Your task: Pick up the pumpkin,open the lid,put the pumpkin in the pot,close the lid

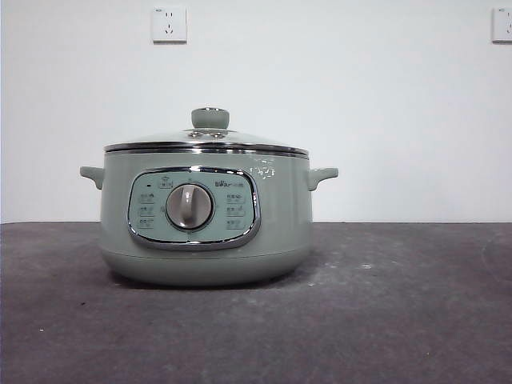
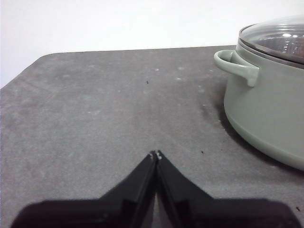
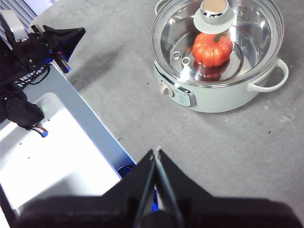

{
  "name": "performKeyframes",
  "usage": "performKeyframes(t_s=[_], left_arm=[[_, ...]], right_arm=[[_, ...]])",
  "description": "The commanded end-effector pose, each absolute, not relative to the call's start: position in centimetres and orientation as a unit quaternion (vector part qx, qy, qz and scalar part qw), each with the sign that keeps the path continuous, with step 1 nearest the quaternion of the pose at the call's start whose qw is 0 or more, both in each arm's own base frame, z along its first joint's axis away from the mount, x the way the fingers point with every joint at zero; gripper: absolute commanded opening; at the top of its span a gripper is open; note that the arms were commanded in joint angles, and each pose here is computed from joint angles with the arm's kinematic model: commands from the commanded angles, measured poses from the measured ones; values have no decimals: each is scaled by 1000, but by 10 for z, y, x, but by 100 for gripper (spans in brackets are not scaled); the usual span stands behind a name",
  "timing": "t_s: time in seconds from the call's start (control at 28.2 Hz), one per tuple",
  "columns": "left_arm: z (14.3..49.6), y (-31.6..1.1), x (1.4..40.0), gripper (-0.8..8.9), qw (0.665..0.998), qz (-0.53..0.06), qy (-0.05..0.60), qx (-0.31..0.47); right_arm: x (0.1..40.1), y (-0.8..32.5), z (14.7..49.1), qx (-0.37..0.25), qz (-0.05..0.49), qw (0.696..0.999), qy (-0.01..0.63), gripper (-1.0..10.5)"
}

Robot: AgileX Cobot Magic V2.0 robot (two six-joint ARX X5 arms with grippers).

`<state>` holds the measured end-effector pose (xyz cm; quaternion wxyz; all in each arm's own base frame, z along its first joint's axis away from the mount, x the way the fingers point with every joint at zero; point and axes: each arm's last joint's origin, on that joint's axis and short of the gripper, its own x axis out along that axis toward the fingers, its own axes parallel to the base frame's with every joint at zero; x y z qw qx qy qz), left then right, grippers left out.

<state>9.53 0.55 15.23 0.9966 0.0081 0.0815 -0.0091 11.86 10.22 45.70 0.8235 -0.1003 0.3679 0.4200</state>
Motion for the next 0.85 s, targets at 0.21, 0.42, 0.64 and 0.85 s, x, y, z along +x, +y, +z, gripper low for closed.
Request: performKeyframes(t_s=[0.21, 0.42, 0.64, 0.85], left_arm=[[147, 6, 96, -4, 996, -8, 88, 4], [147, 6, 96, -4, 996, -8, 88, 4], [147, 6, 96, -4, 996, -8, 88, 4], [147, 6, 96, -4, 996, -8, 88, 4]], right_arm=[[102, 51, 480, -40, 374, 913, 158, 1], [89, 22, 423, -45, 253, 966, 38, 1], [88, 14, 359, -55, 209, 976, -32, 1], [90, 9, 293, -33, 143, 989, -20, 1]])
